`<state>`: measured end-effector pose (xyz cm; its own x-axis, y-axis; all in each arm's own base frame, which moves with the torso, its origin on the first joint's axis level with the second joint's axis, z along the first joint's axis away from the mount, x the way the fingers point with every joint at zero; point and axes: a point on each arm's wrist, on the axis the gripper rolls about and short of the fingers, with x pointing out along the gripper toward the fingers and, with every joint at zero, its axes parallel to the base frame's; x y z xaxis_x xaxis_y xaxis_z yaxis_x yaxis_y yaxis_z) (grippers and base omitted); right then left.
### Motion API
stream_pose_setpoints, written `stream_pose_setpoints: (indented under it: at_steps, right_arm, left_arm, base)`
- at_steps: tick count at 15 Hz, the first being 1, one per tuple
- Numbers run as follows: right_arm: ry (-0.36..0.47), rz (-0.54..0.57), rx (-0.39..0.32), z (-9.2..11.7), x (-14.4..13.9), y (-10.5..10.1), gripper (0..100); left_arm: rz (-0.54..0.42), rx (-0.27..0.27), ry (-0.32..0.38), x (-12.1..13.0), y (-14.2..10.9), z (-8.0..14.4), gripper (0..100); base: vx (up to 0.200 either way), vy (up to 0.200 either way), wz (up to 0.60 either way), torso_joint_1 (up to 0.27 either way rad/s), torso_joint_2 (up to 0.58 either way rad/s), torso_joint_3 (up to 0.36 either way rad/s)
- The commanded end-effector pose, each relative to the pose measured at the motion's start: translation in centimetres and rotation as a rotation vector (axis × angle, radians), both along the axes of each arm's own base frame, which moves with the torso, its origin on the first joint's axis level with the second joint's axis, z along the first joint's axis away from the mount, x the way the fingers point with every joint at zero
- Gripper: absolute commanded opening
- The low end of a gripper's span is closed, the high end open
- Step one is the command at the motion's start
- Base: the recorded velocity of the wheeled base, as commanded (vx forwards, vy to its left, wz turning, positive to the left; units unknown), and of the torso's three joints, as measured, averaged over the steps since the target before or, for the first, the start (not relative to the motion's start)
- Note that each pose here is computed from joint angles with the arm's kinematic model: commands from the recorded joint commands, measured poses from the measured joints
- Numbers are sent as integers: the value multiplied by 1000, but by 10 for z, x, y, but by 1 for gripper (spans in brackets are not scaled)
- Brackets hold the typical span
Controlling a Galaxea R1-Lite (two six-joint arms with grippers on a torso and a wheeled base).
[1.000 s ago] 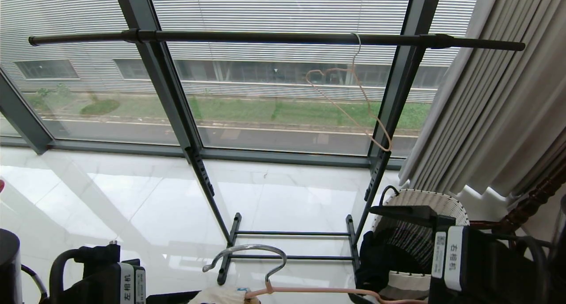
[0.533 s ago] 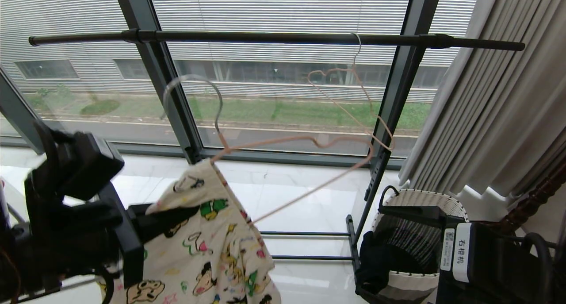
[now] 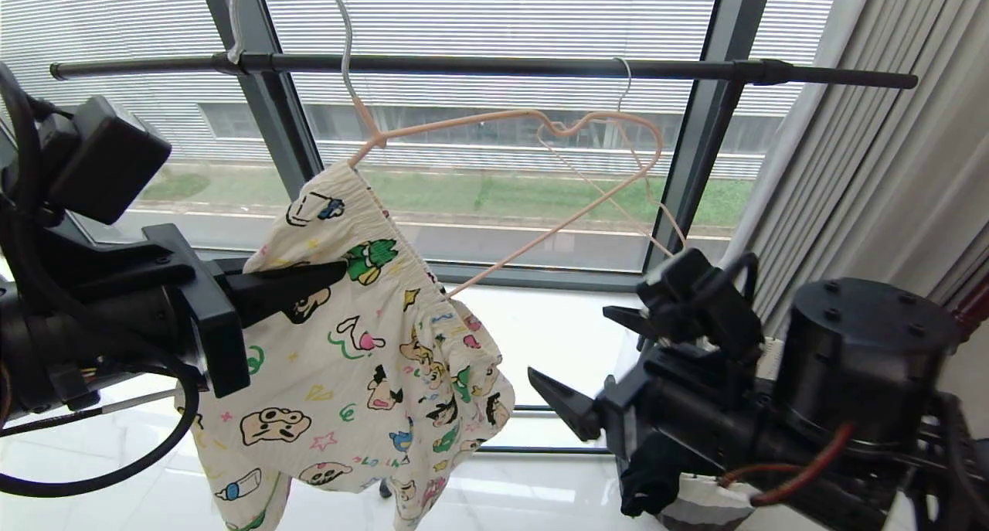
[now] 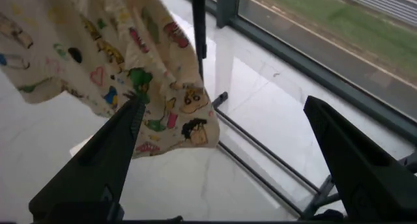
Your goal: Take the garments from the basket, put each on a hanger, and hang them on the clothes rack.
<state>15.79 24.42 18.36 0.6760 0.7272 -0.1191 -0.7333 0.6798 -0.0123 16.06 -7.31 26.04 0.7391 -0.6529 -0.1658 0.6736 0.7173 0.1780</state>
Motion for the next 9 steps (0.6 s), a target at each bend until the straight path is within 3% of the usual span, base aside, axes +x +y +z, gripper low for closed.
stream_pose_setpoints:
  at_steps: [1,4,9]
  right_arm:
    - [77,-141,68,-25,38,55,100]
    - [67,-143,112,-20,41,74,100]
    - [94,-39,62,-32,2,87,100]
  left_arm:
    - [-9,-8,-23,-2,-1,7,0]
    - [-39,-11,-29,-7,-4,7,0]
    - [-53,-7,-21,-7,-7,6,0]
  base:
    - [0,0,0,0,0,0]
    - [0,0,0,0,0,0]
    - [0,0,0,0,0,0]
